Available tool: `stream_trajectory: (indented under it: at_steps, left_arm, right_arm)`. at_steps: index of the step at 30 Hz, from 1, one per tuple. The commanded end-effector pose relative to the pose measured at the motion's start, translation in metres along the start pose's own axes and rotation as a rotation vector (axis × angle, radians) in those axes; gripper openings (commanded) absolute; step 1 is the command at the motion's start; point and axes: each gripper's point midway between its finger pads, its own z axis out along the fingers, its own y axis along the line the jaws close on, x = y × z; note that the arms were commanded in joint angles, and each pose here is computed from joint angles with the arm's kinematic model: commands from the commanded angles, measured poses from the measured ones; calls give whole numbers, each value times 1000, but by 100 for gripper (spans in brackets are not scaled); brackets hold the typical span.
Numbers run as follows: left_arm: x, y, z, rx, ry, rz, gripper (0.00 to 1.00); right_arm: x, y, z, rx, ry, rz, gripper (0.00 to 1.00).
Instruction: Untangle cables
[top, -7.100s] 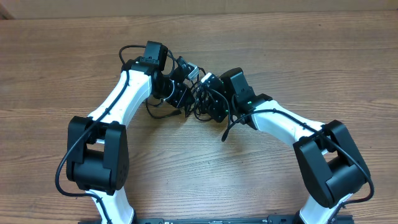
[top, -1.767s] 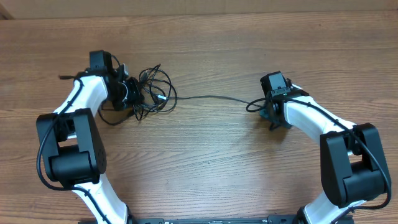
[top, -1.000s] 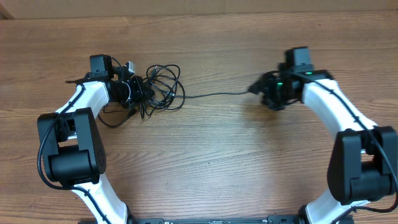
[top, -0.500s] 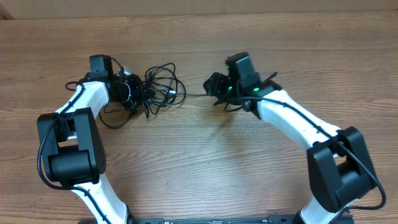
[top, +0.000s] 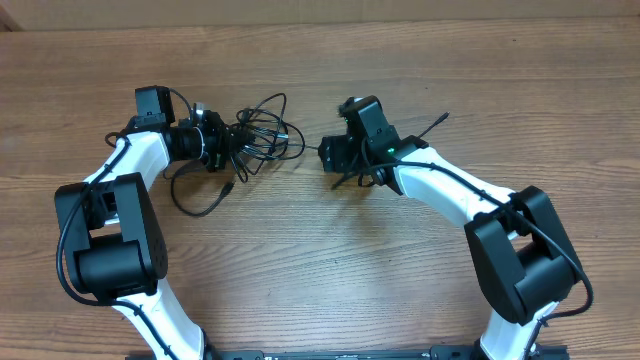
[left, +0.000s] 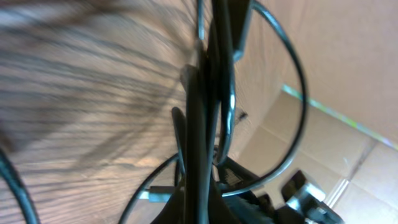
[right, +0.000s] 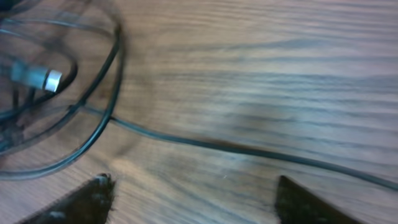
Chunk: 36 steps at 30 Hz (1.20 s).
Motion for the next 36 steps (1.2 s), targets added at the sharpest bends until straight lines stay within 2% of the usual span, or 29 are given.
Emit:
stream_trajectory:
  at_steps: [1, 2, 6, 10, 15, 20, 29, 33, 36]
  left_arm:
    - [19, -24, -9, 102, 87, 6, 12]
    - [20, -25, -9, 107, 92, 6, 4]
    - [12, -13, -8, 39, 40, -153, 4]
    - [6, 7, -8, -52, -25, -290, 4]
    - [14, 16, -9, -87, -14, -505, 4]
    - [16, 18, -9, -96, -17, -693, 4]
    - [18, 17, -8, -92, -10, -763, 4]
    - [18, 17, -8, -93, -9, -759, 4]
    - [18, 17, -8, -93, -8, -745, 4]
  right_arm:
    - [2, 17, 4, -105, 12, -227, 90]
    - [1, 17, 5, -107, 8, -245, 90]
    - [-2, 18, 8, -110, -13, -321, 90]
    - [-4, 17, 15, -109, -27, -323, 91]
    - [5, 21, 28, -143, -14, -421, 93]
    - [5, 20, 37, -144, -28, -432, 95]
    - [5, 17, 56, -146, -62, -486, 91]
    - [-4, 19, 62, -151, -114, -494, 79]
    - [-10, 21, 65, -154, -149, -501, 79]
